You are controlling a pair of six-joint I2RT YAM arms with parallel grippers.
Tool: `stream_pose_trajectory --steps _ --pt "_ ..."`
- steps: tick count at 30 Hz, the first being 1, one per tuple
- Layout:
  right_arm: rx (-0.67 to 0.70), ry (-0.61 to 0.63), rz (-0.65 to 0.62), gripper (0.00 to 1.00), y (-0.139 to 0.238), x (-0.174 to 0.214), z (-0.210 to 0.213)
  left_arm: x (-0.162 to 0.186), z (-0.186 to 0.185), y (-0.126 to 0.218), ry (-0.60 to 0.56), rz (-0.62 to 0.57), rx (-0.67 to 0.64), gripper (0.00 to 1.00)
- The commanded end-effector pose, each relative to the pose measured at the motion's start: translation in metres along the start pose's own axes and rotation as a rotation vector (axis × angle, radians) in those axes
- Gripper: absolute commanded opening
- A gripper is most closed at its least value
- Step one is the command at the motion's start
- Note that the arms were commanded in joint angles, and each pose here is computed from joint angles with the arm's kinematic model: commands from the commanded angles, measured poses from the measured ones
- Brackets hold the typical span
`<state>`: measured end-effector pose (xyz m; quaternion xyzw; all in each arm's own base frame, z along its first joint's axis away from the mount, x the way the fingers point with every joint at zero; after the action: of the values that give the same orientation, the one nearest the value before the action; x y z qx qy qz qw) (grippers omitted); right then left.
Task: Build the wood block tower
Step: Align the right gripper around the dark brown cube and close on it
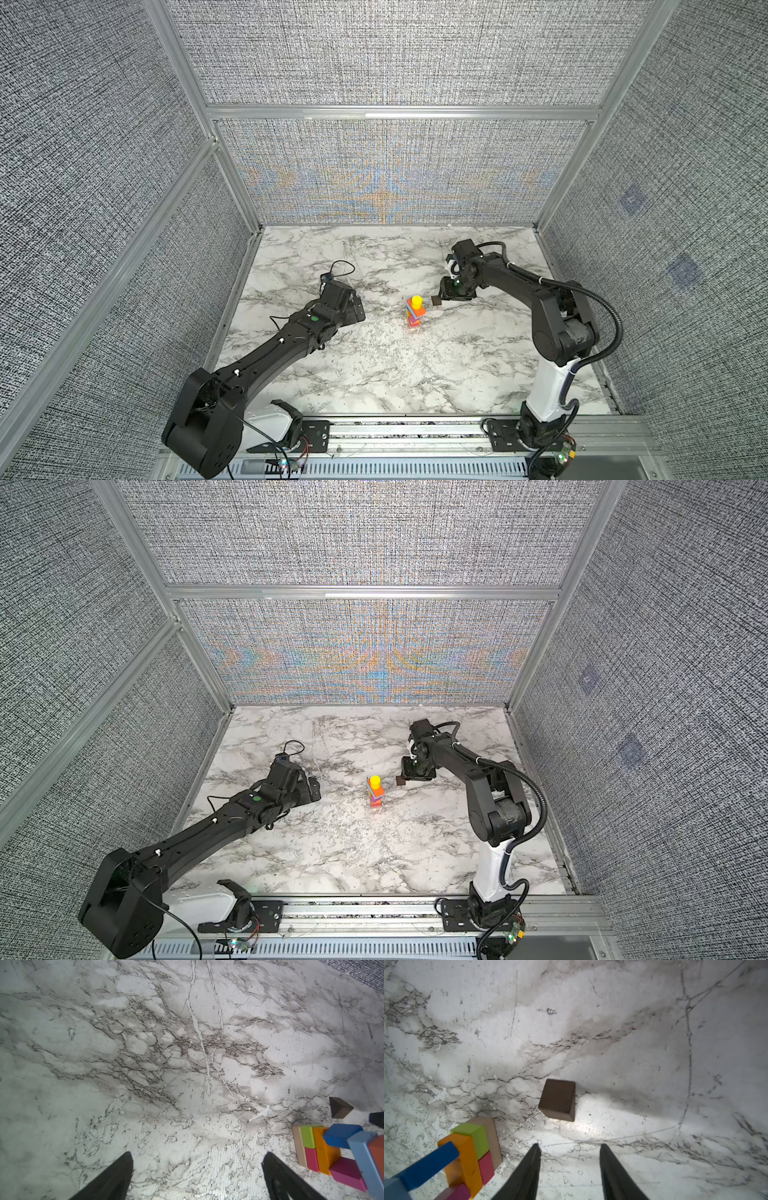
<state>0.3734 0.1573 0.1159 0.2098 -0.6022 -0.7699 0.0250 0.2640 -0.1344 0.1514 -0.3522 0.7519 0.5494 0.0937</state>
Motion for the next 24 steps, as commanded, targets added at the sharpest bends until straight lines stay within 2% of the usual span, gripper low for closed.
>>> stream_pose_trajectory --steps 1,13,24 --pt "0.046 0.025 0.024 0.56 0.001 0.0 0.002 -0.001 0.002 0.001 -0.009 -0.002 -0.012 0.99" --pt "0.121 0.07 0.05 0.58 -0.01 -0.017 0.01 0.0 0.002 -0.005 -0.018 -0.001 -0.024 0.99" --pt "0.16 0.105 0.082 0.5 -0.025 -0.021 0.013 0.002 0.002 -0.015 -0.035 0.007 -0.042 0.99"
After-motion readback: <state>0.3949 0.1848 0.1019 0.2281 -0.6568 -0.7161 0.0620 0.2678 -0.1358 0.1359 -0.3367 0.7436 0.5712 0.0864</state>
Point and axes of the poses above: each gripper's point midway between its finger pads, its own y axis back along the fingers, its own z axis along the line the jaws close on, x = y × z, the point moved 6 cm from there along y, back along the fingers, and after that the axes turned 12 degrees about y, right-handed, at the moved point
